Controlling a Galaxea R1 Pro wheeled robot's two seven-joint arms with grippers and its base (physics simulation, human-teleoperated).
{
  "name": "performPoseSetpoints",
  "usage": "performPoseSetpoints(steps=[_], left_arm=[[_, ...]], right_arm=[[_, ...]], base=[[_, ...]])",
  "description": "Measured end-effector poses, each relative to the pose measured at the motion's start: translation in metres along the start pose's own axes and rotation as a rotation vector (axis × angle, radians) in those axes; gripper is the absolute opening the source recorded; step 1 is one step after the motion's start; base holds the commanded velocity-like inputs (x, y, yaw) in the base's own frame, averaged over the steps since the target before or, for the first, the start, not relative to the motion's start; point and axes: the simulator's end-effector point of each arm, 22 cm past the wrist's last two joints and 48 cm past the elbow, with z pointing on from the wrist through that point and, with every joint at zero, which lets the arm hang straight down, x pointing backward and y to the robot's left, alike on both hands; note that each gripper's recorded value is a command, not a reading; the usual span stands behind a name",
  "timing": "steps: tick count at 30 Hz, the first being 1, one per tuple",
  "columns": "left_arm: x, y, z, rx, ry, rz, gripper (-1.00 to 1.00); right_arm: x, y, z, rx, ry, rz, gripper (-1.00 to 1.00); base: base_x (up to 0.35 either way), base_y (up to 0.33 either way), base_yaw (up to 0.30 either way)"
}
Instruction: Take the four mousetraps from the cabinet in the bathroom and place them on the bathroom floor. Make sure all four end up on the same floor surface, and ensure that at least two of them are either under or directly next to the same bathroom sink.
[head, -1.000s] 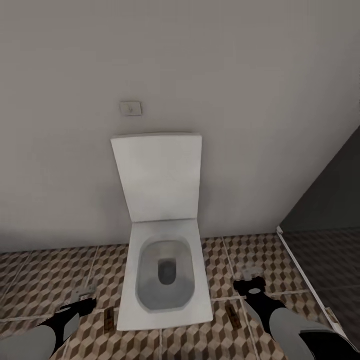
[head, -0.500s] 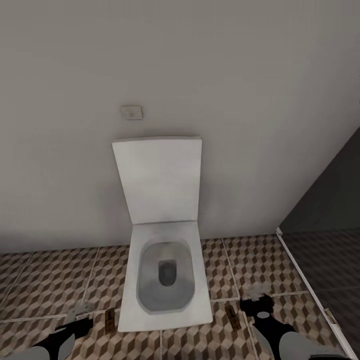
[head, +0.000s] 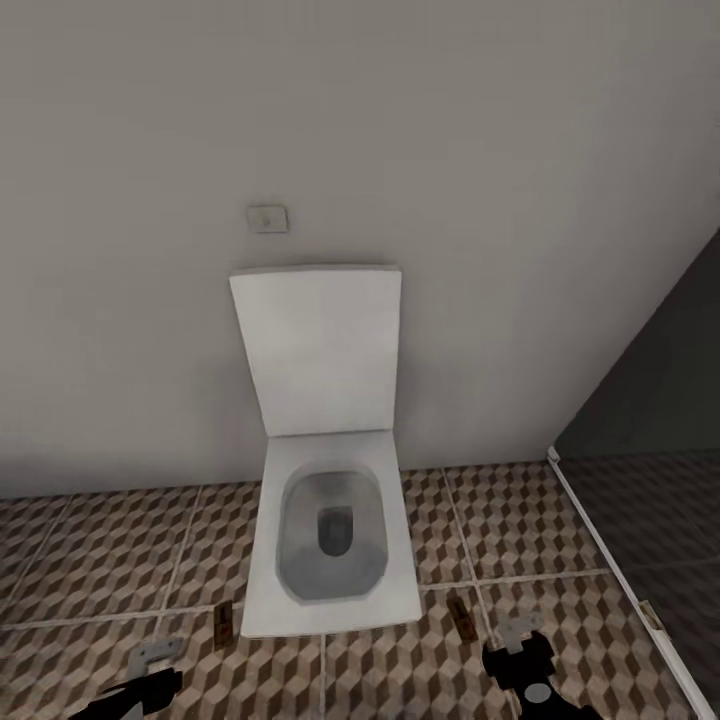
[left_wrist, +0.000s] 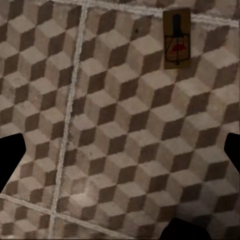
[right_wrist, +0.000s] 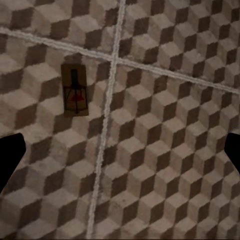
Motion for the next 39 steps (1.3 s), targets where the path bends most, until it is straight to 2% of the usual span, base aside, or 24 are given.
performPoseSetpoints(steps=[9,30,39], left_arm=[[0.023,-0.006,-0.001,0.017,0.038,0.004,1.00],[0.036,-0.008,-0.003,0.019,0.055,0.008,1.00],[0.038,-0.009,-0.003,0.021,0.057,0.008,1.00]], right_arm=[[0.028,0.014,-0.012,-0.025,-0.012,-0.021,1.00],[0.034,0.016,-0.014,-0.024,-0.012,-0.021,1.00],[0.034,0.015,-0.014,-0.023,-0.012,-0.022,1.00]], base=[[-0.320,-0.001,0.000],[-0.331,0.000,0.000],[-0.100,0.000,0.000]])
